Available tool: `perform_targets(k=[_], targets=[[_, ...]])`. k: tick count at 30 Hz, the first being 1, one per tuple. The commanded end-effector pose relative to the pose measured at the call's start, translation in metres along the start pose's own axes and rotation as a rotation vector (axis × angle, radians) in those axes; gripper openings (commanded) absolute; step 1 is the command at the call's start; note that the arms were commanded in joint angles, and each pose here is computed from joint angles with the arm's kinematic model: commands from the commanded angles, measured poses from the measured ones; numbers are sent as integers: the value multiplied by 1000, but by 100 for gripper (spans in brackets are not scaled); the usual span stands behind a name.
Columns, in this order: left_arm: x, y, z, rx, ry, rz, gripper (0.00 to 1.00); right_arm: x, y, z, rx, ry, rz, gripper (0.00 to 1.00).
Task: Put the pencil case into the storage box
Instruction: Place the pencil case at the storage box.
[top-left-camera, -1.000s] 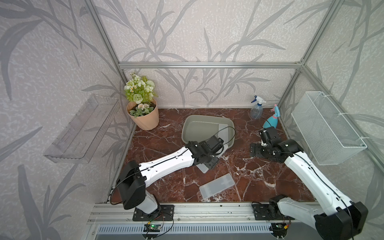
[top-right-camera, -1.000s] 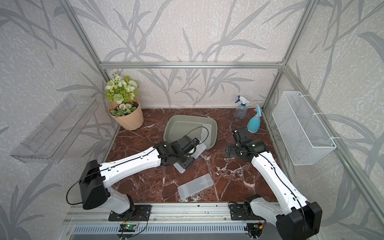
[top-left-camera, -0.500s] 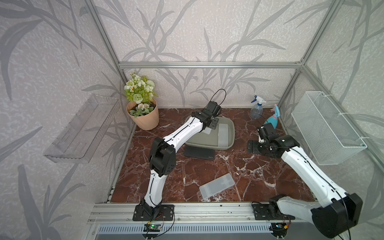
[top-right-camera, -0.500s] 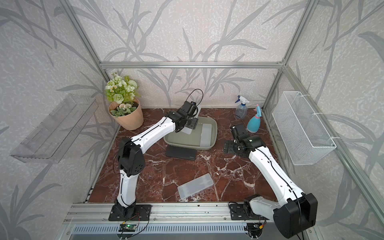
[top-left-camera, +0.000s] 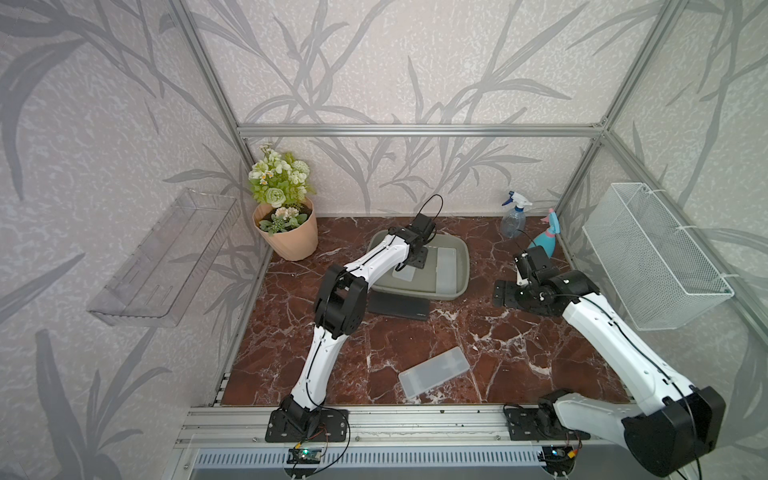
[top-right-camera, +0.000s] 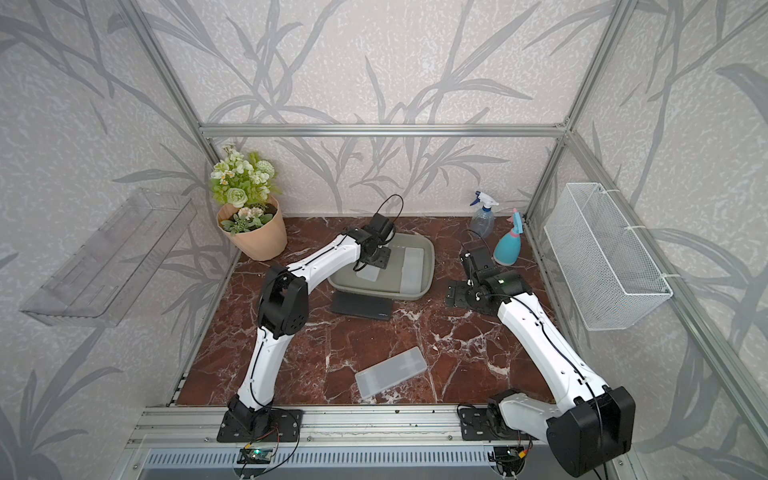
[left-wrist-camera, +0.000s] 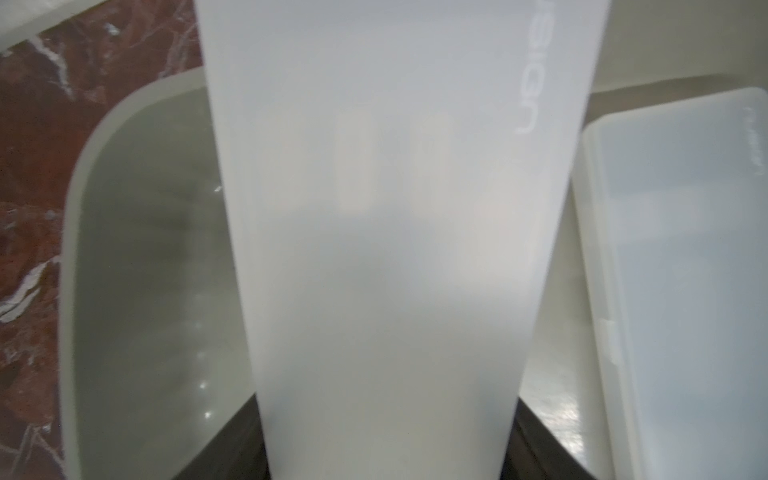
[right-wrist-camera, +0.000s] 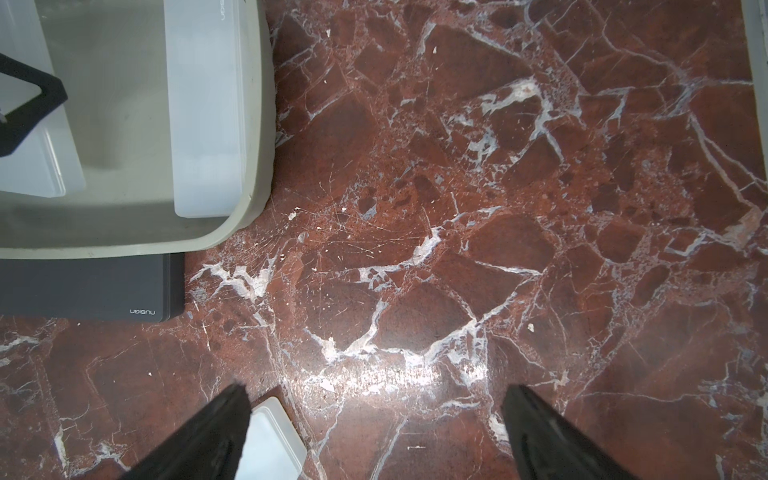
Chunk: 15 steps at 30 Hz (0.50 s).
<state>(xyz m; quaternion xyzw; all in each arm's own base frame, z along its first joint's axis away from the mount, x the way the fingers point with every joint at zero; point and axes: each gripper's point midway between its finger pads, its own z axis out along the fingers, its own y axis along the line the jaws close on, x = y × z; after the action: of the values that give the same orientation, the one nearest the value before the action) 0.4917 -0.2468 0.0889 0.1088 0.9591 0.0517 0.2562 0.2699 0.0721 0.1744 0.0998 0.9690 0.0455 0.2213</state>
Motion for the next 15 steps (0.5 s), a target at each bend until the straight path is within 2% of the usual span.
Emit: perform_targets(k=[1, 5, 15], targets=[[5, 31, 2, -97, 55, -19, 56, -6, 1, -5, -8, -21, 4, 99], [16, 44, 10, -132, 127, -12, 56, -4, 1, -2, -7, -12, 9, 99], [31, 57, 25, -127, 193, -45, 59, -5, 3, 3, -6, -1, 8, 99]])
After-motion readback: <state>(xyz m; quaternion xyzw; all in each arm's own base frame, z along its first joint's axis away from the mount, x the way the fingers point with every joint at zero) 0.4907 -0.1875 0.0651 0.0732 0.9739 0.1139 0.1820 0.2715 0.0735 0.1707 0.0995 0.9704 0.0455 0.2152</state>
